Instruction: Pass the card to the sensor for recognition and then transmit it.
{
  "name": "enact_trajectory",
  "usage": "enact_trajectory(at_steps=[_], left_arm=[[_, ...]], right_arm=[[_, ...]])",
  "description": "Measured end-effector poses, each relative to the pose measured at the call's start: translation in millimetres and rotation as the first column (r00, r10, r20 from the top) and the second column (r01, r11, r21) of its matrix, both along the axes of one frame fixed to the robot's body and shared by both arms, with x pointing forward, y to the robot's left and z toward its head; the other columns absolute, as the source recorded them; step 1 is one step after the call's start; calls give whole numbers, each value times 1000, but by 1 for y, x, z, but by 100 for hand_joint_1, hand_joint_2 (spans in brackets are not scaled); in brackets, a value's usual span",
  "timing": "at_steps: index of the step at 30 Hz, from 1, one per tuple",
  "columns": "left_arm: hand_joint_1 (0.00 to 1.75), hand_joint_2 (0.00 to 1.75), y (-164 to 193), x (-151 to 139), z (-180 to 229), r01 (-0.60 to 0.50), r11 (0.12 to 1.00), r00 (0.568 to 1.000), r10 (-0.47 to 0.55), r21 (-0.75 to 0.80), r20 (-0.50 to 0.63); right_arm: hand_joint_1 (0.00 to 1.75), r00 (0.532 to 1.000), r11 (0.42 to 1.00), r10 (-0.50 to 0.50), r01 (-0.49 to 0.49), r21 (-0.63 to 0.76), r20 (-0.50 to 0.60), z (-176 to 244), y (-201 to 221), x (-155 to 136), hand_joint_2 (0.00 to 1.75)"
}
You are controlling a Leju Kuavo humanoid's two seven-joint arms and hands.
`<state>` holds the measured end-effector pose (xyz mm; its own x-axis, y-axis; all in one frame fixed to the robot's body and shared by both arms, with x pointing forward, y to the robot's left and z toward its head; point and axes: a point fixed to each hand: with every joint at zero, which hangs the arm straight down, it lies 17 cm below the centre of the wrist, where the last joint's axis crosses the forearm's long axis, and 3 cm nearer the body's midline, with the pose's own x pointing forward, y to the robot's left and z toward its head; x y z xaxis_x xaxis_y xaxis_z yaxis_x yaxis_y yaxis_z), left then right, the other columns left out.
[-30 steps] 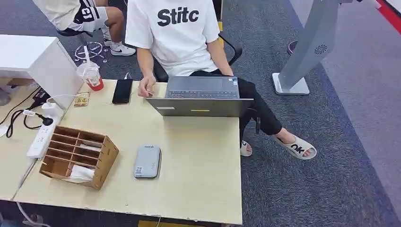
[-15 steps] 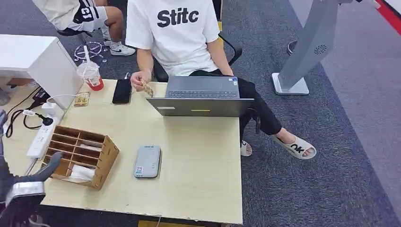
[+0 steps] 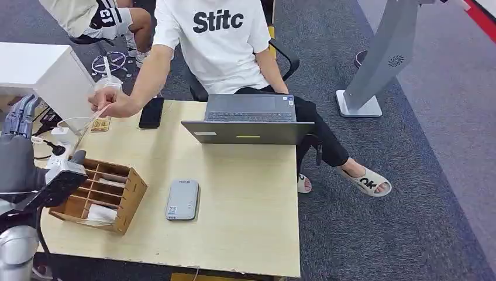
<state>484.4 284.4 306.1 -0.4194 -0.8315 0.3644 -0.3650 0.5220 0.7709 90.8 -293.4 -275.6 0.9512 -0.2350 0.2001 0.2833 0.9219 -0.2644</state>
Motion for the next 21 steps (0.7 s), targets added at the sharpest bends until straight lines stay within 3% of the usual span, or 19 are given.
enact_trajectory(at_steps=[15,16,17,18,21], left_arm=[[0,175,-11,12,-5,24,1000,999,-23,15,-23],[51,175,-13,12,-4,28,1000,999,-28,12,-23],[161,175,-15,12,-4,34,999,999,-34,10,-24],[175,175,-17,13,-4,42,999,999,-42,6,-30],[175,175,-19,14,-6,51,999,998,-51,-5,-38]], right_arm=[[0,1000,1000,6,-6,0,-17,-1,0,-4,175],[0,1000,1000,6,-6,1,-23,-1,1,-4,175],[0,1000,1000,6,-6,2,-25,-1,1,-5,175],[0,1000,1000,6,-6,4,-31,-1,1,-6,175],[0,999,1000,9,-9,4,-33,-1,1,-6,175]])
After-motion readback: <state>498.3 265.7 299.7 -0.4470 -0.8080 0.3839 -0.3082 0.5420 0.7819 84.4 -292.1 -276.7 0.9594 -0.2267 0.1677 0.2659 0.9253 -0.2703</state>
